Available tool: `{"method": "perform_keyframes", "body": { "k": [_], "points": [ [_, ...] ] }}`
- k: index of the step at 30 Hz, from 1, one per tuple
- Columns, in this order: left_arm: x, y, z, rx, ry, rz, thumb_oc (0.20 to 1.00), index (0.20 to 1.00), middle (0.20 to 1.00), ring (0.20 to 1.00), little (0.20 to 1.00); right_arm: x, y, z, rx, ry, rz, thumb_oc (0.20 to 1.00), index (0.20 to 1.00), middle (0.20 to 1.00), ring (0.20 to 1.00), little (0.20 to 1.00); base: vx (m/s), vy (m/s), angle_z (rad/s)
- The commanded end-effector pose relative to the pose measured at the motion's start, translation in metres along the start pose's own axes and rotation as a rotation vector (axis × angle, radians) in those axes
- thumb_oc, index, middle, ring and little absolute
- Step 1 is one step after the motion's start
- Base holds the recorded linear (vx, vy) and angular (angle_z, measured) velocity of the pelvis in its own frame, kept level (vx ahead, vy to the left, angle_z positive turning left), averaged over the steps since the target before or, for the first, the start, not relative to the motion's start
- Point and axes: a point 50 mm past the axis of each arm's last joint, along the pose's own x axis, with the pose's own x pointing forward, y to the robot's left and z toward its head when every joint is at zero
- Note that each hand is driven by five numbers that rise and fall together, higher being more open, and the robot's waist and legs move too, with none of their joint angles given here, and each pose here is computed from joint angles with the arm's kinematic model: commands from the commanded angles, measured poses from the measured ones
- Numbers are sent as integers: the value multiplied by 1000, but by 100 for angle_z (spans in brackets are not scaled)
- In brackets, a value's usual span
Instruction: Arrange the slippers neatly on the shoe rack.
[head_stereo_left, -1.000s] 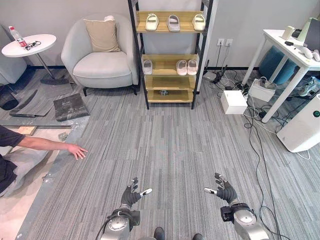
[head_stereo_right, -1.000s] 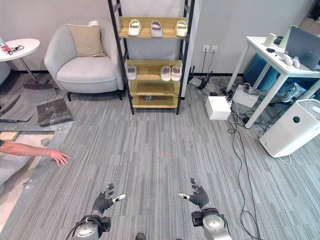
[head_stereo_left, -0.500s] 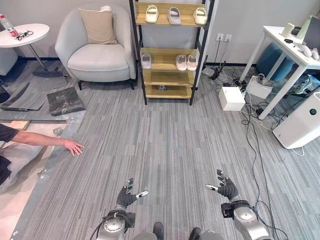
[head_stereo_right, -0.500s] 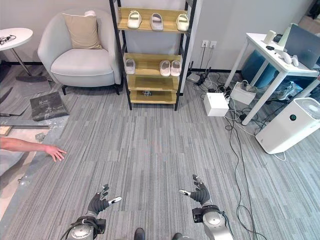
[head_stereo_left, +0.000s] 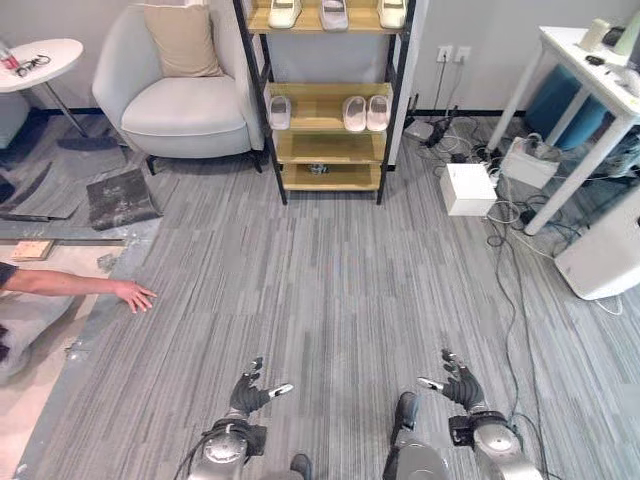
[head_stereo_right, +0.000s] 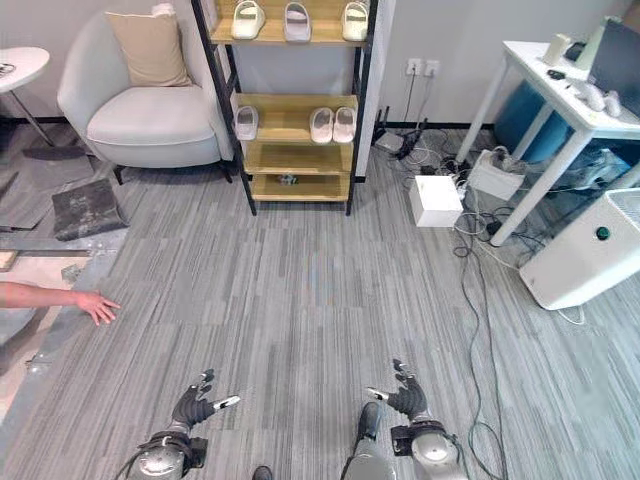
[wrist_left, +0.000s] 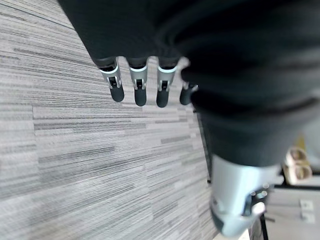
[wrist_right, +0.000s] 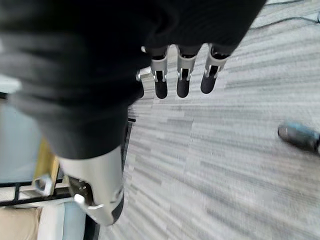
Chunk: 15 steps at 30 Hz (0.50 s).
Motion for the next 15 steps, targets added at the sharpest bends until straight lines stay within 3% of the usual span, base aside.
{"method": "perform_keyframes", "body": {
  "k": [1, 7, 15],
  "points": [
    [7, 7, 28, 55, -131, -6, 1000, 1000, 1000, 1000, 1000, 9, -6, 24, 33, -101, -13, 1000, 1000, 1000, 1000, 1000, 280, -57, 16],
    [8, 4, 31, 64, -140, -35, 1000, 1000, 1000, 1000, 1000, 6, -6, 17, 40, -77, 5, 1000, 1000, 1000, 1000, 1000, 375, -102, 16],
    [14, 4, 50, 64, -199, -52, 1000, 1000, 1000, 1000, 1000, 10, -3, 31, 66, -129, 26, 1000, 1000, 1000, 1000, 1000, 222, -97, 10]
  ]
}}
